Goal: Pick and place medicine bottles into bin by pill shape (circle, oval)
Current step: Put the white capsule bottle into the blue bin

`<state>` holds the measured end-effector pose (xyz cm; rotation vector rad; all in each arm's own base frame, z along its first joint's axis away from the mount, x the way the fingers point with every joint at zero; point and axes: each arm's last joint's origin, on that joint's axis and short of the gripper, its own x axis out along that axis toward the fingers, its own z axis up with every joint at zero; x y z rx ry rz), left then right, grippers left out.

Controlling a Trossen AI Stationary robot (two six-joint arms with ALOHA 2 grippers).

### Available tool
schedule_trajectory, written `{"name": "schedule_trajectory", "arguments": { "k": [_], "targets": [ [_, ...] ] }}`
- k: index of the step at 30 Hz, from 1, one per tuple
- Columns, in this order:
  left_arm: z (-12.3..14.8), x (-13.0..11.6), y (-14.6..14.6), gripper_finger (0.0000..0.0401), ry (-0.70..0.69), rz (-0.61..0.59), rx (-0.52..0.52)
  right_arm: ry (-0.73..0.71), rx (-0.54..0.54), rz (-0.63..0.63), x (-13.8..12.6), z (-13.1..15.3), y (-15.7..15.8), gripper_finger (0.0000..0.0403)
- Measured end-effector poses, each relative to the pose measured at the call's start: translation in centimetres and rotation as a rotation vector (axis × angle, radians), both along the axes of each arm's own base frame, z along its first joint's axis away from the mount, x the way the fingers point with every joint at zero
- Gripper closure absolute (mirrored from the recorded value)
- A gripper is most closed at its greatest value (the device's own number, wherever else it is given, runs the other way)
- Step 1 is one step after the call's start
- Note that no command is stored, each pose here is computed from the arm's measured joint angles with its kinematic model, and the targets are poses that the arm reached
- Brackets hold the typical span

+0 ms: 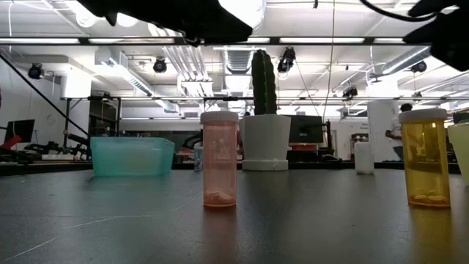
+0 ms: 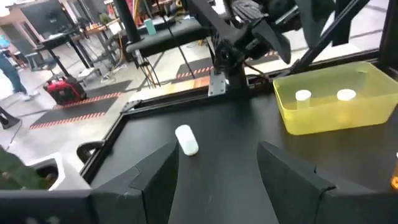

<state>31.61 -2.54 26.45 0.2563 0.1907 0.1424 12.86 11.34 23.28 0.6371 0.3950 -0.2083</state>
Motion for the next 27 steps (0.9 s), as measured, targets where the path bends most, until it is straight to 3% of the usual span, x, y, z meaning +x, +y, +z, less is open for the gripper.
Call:
{"name": "schedule_trajectory", "arguments": {
  "k": [8, 18, 27],
  "targets": [
    [1.1, -1.7, 0.2, 0.02, 0.057, 0.0, 0.006, -0.001, -0.076, -0.061, 1.8, 0.4, -2.1, 0.0262],
    [1.4, -2.0, 0.2, 0.02, 0.068, -0.01, 0.056, 0.065, -0.011, -0.146, 3.7, 0.1, -5.4, 0.0259],
    [1.4, -2.0, 0.2, 0.02, 0.071, -0.013, 0.082, 0.114, -0.04, -0.236, 4.7, -0.2, -8.3, 0.0191]
  ]
}}
